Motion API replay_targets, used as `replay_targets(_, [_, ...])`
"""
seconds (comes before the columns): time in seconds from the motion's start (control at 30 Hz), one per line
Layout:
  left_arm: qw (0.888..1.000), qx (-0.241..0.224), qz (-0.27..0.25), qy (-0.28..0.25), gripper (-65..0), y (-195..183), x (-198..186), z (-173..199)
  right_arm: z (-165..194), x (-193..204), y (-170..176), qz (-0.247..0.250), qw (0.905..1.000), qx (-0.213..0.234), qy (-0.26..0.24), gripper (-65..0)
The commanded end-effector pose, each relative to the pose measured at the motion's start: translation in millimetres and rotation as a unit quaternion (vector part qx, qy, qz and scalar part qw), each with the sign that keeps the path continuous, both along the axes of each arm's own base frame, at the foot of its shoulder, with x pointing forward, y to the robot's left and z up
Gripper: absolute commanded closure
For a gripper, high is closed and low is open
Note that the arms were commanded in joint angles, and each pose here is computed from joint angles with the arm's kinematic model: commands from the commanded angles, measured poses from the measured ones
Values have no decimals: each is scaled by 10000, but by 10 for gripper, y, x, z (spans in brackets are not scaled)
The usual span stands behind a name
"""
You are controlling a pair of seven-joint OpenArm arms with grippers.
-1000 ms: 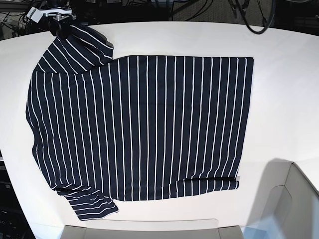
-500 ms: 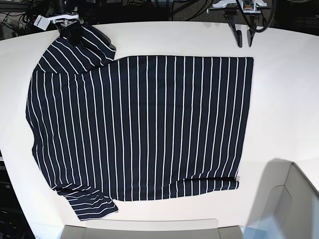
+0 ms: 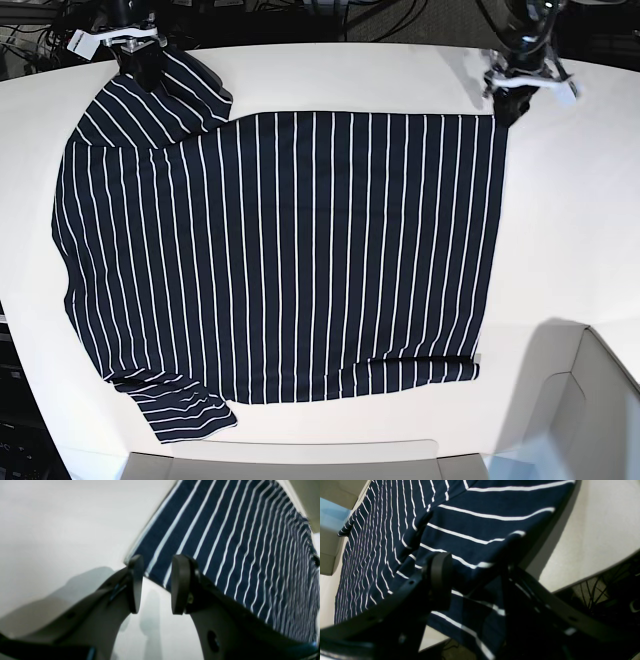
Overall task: Fold the T-shirt properly
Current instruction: 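Lower both grippers and pinch the shirt's shoulder corners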
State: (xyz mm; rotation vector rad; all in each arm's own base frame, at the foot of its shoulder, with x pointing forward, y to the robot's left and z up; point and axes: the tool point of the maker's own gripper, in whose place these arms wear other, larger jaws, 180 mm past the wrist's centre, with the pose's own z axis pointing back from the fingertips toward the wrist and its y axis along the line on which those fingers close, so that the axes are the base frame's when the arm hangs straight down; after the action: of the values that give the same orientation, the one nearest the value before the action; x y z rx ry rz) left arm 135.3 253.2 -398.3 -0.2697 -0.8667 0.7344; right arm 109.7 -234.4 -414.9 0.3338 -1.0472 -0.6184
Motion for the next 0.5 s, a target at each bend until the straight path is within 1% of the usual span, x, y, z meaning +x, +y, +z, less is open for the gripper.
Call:
replay_targets(0.0, [10000,4,76,-57,-201,67,10,40,-70,-99,-17,51,9996,-56,268,-272])
replay_targets(0.07, [9999,-14,105,59,-201,141,22,1,-70,-99,-17,51,9996,-56,268,-272])
replay_targets(0.13, [9995,-140,154,223,-201,184,35,-102,-70,-99,-18,61,9996,-58,274,-272])
replay_targets(0.33, [9960,-555,-45,693,-202,71,29,-362,-55,-75,-12,67,9997,-54,237,-272])
replay_targets(0.47, [9953,-643,-109,716,-202,18,62,-370,-55,-75,-11,73,9997,-59,238,-272])
